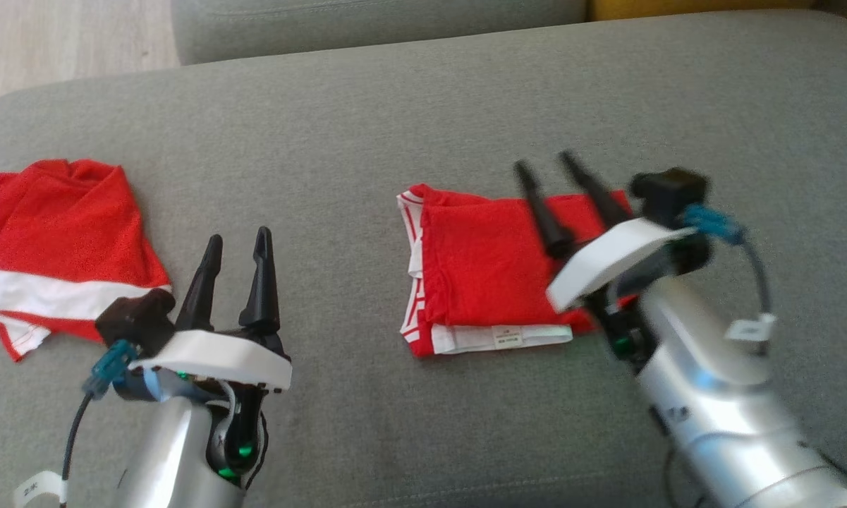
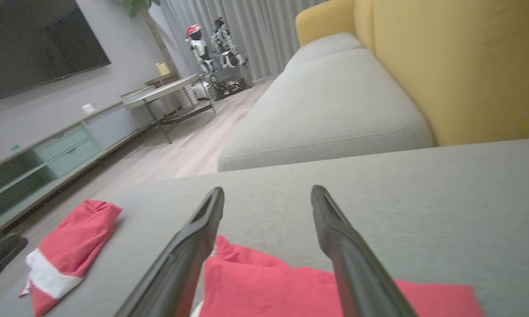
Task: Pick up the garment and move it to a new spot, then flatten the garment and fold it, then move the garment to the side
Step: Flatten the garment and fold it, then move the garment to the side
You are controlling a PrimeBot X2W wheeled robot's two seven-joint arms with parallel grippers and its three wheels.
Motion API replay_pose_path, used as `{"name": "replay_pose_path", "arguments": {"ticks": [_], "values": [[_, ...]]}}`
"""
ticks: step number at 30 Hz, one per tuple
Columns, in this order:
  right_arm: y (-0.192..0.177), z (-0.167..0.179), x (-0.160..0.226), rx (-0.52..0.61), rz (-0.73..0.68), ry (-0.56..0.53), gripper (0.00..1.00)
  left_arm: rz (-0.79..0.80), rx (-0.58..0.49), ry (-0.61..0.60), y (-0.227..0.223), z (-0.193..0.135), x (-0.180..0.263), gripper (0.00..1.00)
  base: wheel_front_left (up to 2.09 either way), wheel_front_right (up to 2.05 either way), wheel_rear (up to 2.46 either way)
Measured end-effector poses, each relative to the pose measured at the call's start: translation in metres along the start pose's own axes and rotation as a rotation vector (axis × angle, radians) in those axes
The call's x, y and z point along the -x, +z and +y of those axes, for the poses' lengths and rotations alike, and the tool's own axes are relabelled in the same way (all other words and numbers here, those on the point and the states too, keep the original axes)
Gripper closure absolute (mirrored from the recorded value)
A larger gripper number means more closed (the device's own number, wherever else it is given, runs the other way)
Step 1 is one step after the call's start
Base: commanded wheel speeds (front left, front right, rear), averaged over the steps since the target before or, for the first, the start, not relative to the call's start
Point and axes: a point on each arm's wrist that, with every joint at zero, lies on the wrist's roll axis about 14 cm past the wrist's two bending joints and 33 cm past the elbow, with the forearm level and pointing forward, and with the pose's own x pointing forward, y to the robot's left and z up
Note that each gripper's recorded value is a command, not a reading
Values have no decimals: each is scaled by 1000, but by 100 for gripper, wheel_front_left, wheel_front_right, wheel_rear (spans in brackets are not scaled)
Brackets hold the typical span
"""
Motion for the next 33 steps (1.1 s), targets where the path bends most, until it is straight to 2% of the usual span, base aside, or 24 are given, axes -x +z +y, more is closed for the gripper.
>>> {"name": "replay_pose_path", "arguments": {"ticks": [7,11,20,26,33], "values": [[45,-81,29,197,-90,-180,0,-16,6,-32,4,-11,-5,0,0,0,0],[41,-105,55,287,-85,-242,0,-29,6,-36,8,-14,-7,0,0,0,0],[18,-121,103,284,-105,-353,0,-35,-8,-47,9,-18,-1,0,0,0,0],[3,-114,115,277,-92,-375,0,-8,-26,-37,-1,-16,12,0,0,0,0],[4,-111,115,280,-97,-379,0,-17,-31,-42,1,-18,11,0,0,0,0]]}}
